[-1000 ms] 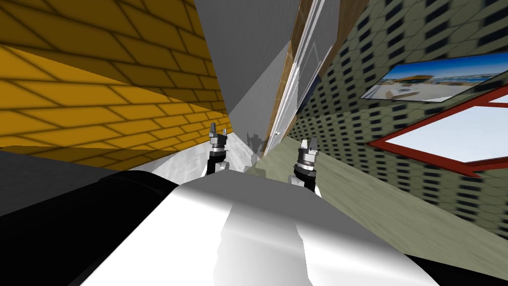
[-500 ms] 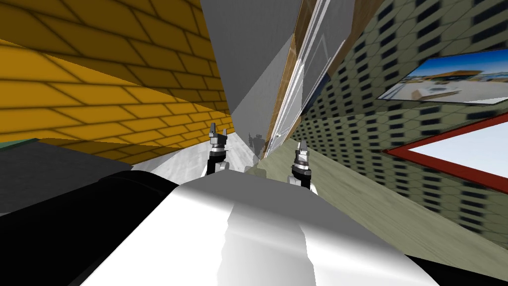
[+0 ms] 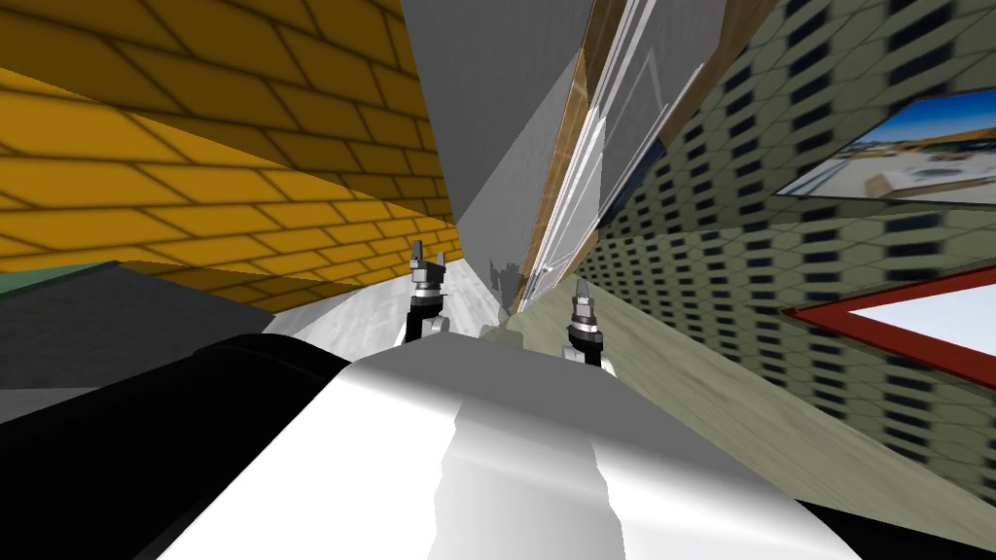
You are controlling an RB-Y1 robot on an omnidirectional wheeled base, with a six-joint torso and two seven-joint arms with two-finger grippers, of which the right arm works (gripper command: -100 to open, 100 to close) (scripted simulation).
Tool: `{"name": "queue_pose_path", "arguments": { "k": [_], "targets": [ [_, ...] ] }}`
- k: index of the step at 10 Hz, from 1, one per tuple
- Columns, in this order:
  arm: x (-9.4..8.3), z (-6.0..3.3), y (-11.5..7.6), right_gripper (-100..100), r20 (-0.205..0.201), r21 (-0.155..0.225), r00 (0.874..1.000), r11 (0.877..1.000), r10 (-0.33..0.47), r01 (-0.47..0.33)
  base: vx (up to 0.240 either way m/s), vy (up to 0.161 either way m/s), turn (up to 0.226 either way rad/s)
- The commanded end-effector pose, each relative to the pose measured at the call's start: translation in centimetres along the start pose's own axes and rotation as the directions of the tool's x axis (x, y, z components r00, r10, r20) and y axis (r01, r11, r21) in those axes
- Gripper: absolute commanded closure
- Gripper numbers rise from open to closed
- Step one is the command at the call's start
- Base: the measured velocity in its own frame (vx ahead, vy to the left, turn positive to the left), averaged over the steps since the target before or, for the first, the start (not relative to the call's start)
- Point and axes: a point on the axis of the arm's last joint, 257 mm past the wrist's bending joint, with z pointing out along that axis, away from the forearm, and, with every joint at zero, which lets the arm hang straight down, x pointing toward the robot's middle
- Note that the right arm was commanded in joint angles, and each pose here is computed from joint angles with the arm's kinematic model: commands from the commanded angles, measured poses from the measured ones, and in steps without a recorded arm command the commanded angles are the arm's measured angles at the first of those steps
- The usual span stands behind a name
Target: Push the door open
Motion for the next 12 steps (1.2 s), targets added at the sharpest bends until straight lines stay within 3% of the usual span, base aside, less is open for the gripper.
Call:
{"name": "queue_pose_path", "arguments": {
  "k": [1, 6, 12],
  "targets": [
    [0.7, -0.38, -0.8, -100, -0.019, 0.011, 0.999, 0.999, -0.037, 0.037, 0.065, -0.089, 0.088],
    [3.0, -1.77, -3.4, -100, -0.084, 0.043, 0.986, 0.988, -0.142, 0.146, 0.065, -0.104, 0.111],
    [5.8, -3.79, -6.4, -100, -0.171, 0.064, 0.950, 0.960, -0.260, 0.274, 0.076, -0.110, 0.113]
  ]
}}
